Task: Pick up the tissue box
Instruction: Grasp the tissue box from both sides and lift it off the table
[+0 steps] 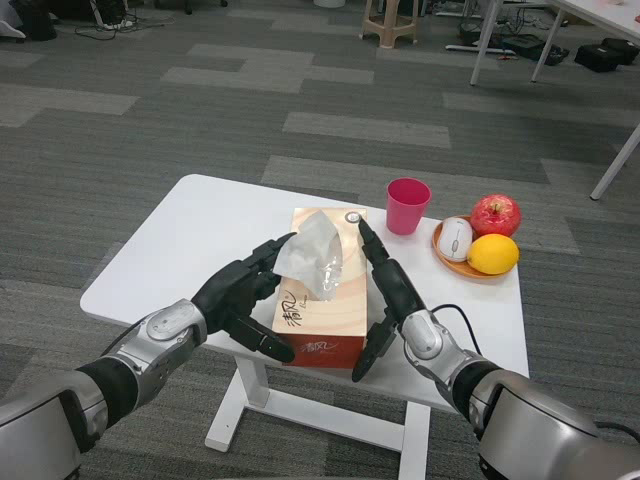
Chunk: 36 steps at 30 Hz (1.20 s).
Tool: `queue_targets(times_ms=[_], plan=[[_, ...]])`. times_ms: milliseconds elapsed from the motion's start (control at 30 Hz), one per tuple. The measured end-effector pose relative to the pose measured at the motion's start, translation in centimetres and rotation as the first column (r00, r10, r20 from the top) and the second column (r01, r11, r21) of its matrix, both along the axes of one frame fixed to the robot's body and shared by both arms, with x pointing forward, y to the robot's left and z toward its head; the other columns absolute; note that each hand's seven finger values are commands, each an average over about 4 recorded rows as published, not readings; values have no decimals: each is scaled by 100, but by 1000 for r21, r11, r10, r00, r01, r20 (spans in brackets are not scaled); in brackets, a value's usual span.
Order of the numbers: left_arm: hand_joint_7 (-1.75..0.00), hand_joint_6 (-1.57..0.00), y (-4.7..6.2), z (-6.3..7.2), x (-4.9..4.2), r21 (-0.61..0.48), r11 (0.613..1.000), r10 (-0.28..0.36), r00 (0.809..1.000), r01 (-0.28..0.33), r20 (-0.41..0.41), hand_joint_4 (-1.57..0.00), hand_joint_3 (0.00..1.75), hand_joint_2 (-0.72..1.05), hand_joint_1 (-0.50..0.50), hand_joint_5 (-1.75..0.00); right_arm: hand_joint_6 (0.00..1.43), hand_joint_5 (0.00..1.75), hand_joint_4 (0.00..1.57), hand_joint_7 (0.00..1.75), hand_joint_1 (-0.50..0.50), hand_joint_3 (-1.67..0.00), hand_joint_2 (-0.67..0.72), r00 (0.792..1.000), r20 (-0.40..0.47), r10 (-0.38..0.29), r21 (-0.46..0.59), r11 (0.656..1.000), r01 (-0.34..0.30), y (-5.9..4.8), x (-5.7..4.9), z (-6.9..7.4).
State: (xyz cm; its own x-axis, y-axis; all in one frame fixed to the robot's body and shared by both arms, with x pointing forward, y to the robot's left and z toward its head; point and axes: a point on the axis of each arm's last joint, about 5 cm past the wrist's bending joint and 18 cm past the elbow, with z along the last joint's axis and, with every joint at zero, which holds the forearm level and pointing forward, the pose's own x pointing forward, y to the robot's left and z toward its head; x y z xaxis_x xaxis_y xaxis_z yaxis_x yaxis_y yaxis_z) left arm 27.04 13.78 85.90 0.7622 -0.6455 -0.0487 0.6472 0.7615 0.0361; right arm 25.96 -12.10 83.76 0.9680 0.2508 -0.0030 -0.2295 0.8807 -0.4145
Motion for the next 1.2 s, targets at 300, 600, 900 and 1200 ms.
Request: queue_targets(times_ms=[300, 600, 900, 1200], plan=[[0, 0, 3, 22, 10, -21, 1000, 11, 1000, -10, 11, 0, 0, 34, 50, 0, 0, 0, 0, 0, -38, -8, -10, 1000, 6, -7, 10, 1000, 7, 2, -2, 1], [0, 0, 4, 85, 37, -62, 998, 25, 999, -22, 48, 0, 0, 34, 50, 0, 0, 0, 0, 0, -35, -8, -16, 1000, 16, -8, 49, 999, 7, 30, -12, 13], [0, 0, 10, 144, 64, -93, 995, 37, 997, -30, 74, 0, 0, 34, 50, 0, 0, 0, 0, 0, -36, -14, -22, 999, 34, -10, 85, 996, 7, 56, 1, 50], [0, 0, 20, 186, 83, -113, 993, 48, 994, -37, 95, 0, 0, 34, 50, 0, 0, 0, 0, 0, -33, -16, -29, 998, 65, -8, 113, 994, 0, 52, 30, 110]])
